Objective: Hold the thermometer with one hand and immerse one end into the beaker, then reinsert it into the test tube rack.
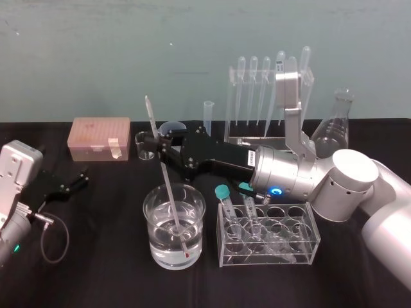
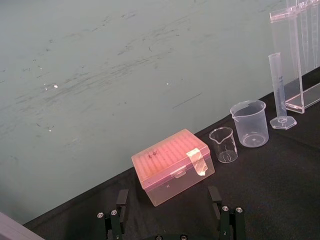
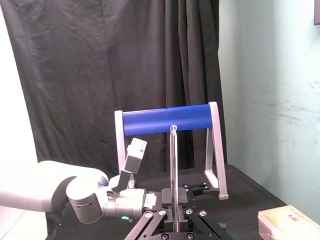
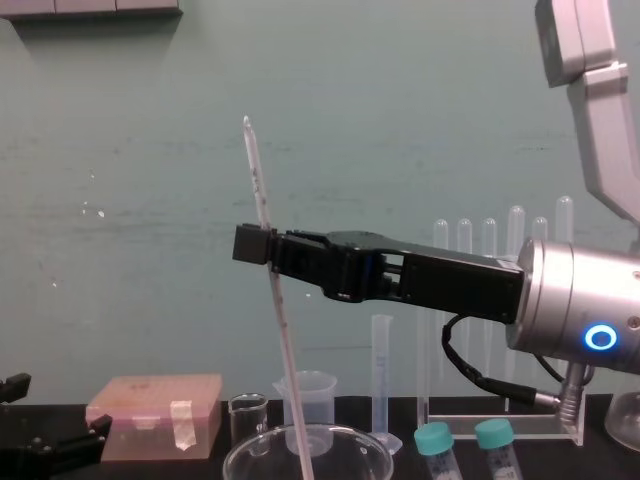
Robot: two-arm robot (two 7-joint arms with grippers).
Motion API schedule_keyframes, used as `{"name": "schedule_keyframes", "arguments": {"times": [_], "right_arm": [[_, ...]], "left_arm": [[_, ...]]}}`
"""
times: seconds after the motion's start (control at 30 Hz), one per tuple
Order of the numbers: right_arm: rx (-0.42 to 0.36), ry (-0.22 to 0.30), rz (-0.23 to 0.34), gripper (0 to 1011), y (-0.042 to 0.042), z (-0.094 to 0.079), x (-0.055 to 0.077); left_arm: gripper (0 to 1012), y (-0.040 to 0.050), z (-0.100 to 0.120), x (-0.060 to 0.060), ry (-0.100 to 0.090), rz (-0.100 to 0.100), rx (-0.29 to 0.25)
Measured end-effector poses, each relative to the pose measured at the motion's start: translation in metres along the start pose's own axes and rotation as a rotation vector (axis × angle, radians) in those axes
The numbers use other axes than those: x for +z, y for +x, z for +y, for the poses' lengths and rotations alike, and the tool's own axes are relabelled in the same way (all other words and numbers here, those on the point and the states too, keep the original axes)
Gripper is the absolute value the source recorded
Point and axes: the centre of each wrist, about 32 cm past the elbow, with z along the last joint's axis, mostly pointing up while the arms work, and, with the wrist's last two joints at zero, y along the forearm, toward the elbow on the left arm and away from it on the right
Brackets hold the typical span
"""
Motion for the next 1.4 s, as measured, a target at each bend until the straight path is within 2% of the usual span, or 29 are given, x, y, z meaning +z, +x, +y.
{"name": "schedule_keyframes", "arguments": {"times": [0.57,1.4], "right_arm": [[0.024,0.005,-0.034,56,-0.0004,-0.0010,-0.0009],[0.029,0.007,-0.038,56,-0.0015,-0.0019,0.0005]], "left_arm": [[1008,0.0000,0.0000,0.0000,0.000,0.000,0.000],[1008,0.0000,0.0000,0.0000,0.000,0.000,0.000]]}}
